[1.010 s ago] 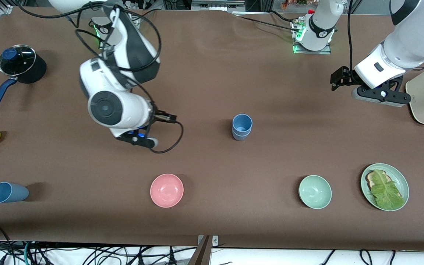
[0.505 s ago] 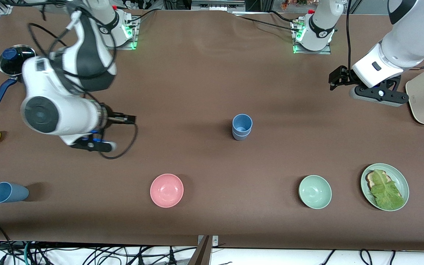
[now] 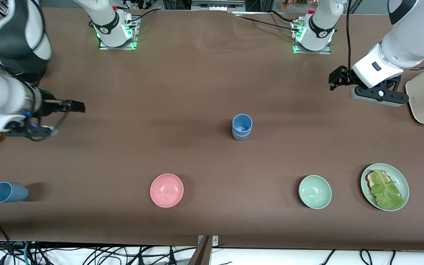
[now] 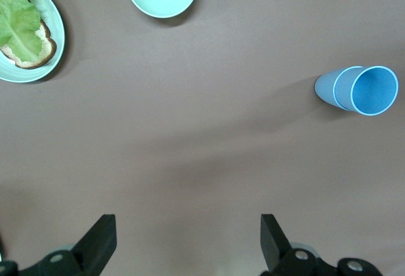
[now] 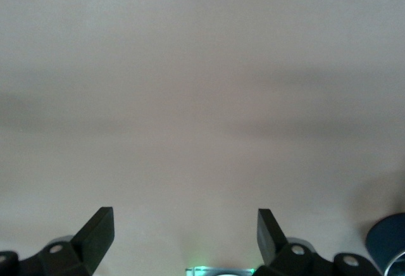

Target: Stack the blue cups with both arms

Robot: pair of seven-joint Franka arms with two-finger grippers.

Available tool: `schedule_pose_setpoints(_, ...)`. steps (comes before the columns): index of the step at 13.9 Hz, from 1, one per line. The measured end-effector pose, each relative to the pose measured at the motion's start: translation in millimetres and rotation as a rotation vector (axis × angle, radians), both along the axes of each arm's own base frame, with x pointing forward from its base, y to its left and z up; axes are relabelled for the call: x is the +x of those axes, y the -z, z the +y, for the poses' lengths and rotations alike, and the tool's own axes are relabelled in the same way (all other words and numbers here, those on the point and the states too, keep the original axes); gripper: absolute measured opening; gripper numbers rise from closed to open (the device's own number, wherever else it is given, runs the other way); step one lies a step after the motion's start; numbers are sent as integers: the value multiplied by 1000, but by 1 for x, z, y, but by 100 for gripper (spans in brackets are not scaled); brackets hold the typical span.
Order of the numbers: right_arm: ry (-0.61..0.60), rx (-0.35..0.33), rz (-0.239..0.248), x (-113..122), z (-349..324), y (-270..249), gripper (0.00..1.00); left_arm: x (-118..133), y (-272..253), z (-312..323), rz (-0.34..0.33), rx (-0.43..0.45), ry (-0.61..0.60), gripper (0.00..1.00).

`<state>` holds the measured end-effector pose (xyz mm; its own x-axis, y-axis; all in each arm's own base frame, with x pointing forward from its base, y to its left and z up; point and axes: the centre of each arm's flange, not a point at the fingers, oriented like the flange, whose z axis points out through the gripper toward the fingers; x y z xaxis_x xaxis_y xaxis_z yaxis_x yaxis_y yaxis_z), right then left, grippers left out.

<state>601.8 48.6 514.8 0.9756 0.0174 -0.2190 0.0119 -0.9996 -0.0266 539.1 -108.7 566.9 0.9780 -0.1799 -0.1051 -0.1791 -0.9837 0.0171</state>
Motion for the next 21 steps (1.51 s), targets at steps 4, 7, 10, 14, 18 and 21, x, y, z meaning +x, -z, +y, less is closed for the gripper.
schedule_pose_setpoints(4, -40, -36, -76, -25, -4, -45, 100, 0, 0, 0, -1, 0, -1, 100)
schedule_pose_setpoints(7, 3, -34, -138, -41, -32, -81, 100, 0, 0, 0, -1, 0, -1, 100)
schedule_pose_setpoints(10, 26, -32, -150, -48, -45, -89, 100, 0, 0, 0, -1, 0, -1, 100)
schedule_pose_setpoints(14, 27, -32, -149, -47, -40, -84, 100, 0, 0, 0, 0, 0, -1, 100)
schedule_pose_setpoints(18, 25, -33, -145, -45, -37, -81, 100, 1, 0, 0, 0, 0, 0, 100)
schedule_pose_setpoints(21, 26, -33, -148, -45, -37, -80, 100, 1, 0, 0, 1, 0, 0, 100)
